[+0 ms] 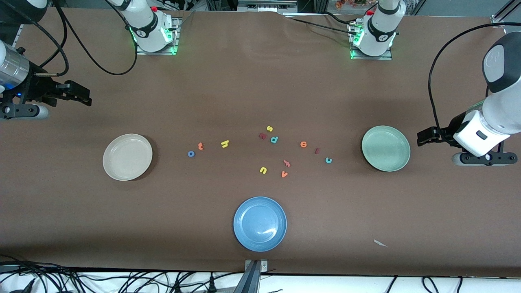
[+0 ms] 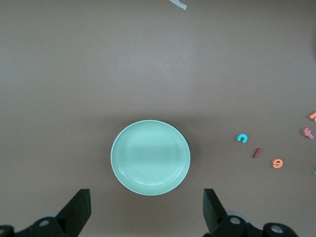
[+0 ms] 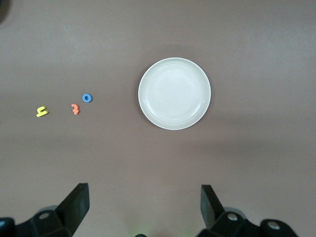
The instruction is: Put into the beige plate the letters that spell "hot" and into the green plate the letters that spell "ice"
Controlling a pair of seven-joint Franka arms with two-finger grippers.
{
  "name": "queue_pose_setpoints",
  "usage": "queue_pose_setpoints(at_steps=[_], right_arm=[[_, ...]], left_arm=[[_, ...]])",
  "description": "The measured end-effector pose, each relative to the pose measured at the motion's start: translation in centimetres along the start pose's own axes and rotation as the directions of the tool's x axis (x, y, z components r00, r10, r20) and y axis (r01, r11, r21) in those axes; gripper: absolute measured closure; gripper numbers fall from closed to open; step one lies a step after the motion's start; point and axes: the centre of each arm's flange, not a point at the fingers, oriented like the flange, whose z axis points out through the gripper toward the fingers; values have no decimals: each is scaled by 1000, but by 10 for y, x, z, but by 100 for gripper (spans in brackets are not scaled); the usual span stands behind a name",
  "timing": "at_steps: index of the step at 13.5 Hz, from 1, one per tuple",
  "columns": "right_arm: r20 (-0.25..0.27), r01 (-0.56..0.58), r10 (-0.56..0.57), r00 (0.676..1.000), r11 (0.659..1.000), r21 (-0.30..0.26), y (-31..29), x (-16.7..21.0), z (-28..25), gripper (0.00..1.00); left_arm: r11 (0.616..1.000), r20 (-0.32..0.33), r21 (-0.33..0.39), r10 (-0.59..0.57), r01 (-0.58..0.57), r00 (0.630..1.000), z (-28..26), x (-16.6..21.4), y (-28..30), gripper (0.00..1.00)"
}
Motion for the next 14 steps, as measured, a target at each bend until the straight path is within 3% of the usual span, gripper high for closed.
queue_pose_setpoints(at_steps=[14], right_arm=[[0,-1,1,1000,1000,0,0,0,0,0]], left_arm=[[1000,5,0,-20,20,1000,2,-1,3,0]])
